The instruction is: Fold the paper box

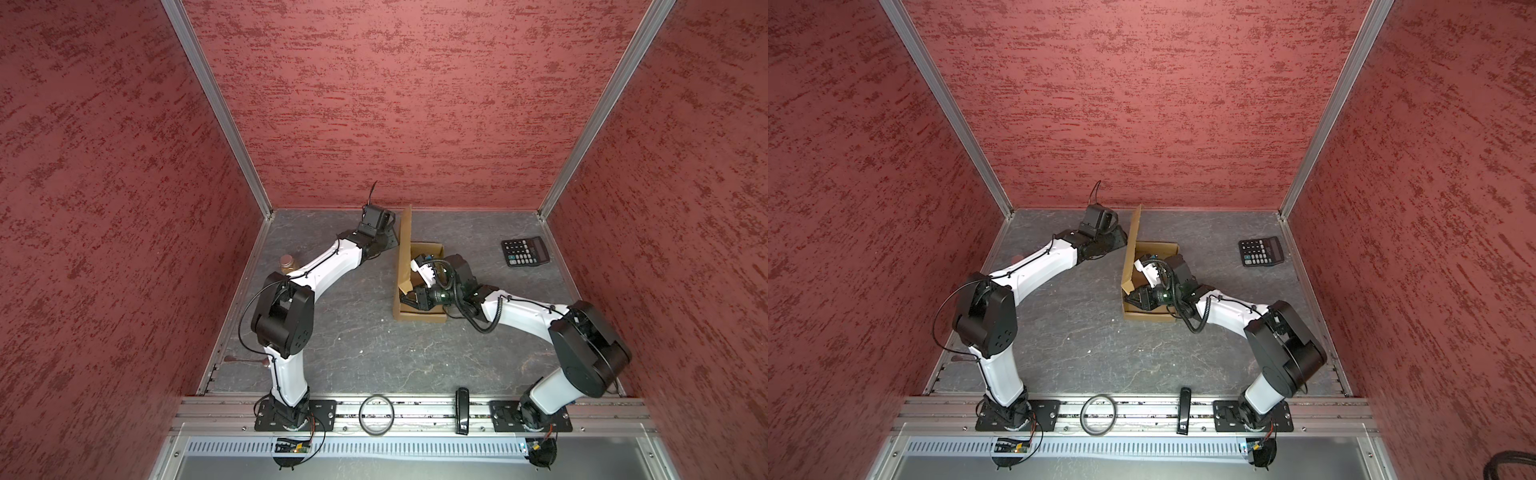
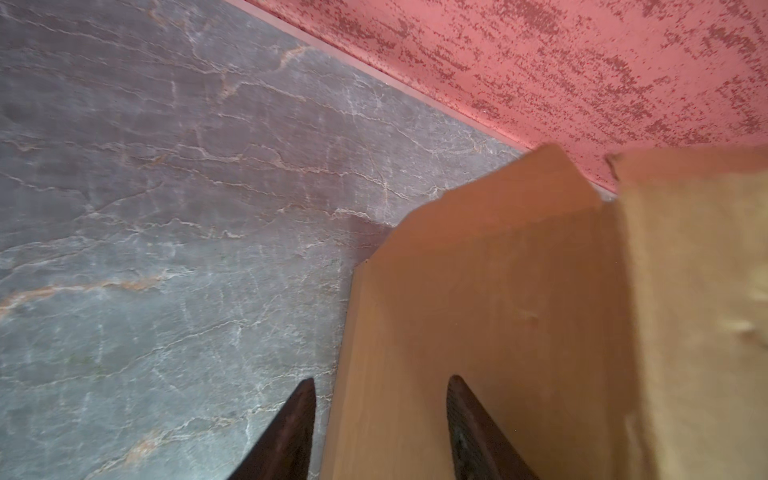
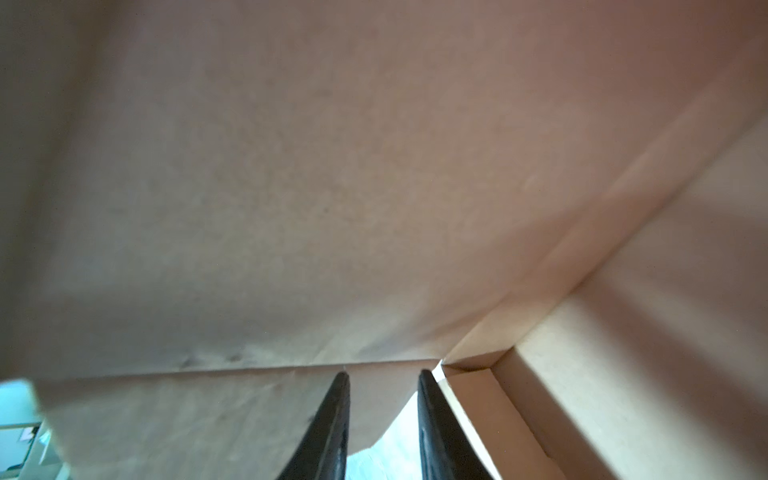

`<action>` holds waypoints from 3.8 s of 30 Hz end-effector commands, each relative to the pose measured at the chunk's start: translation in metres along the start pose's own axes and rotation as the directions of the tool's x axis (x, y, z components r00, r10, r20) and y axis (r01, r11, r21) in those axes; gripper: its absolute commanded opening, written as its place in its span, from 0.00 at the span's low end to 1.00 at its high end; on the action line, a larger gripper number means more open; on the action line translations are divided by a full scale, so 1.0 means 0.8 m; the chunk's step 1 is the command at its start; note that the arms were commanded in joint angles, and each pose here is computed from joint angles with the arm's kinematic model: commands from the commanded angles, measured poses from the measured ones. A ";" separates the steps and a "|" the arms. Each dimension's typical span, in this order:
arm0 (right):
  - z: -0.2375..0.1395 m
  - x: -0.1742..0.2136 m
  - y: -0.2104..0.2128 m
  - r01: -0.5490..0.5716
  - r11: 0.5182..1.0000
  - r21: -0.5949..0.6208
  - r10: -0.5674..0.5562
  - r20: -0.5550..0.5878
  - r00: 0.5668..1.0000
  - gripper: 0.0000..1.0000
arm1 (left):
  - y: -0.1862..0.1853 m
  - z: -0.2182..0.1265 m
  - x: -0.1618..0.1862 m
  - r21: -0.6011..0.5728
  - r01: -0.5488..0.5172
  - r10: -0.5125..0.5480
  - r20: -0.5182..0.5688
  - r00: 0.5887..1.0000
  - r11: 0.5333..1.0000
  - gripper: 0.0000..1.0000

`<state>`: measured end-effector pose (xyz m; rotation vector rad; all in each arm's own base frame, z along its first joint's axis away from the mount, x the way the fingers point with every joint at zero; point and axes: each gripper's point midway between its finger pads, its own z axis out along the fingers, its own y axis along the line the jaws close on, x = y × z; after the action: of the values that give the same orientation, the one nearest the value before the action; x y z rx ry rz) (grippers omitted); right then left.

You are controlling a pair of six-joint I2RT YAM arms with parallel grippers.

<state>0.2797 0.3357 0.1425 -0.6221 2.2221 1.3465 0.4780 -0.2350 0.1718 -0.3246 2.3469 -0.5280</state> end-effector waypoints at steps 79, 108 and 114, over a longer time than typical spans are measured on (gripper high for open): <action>-0.220 -0.180 -0.069 0.026 0.842 0.539 -0.259 0.362 0.896 0.50 | 0.048 -0.202 0.155 0.229 -0.443 0.450 0.026 0.893 0.867 0.65; -0.225 -0.206 -0.154 0.022 0.840 0.542 -0.234 0.325 0.916 0.54 | 0.028 -0.148 0.135 0.325 -0.501 0.510 0.062 0.858 0.802 0.18; -0.230 -0.212 -0.164 0.079 0.844 0.531 -0.286 0.319 0.904 0.59 | 0.024 -0.148 0.136 0.340 -0.528 0.538 0.073 0.840 0.778 0.13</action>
<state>0.4527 0.1367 0.2092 -0.2482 2.0880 0.6474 0.3106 -0.2162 0.1640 0.4612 2.2401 -0.6180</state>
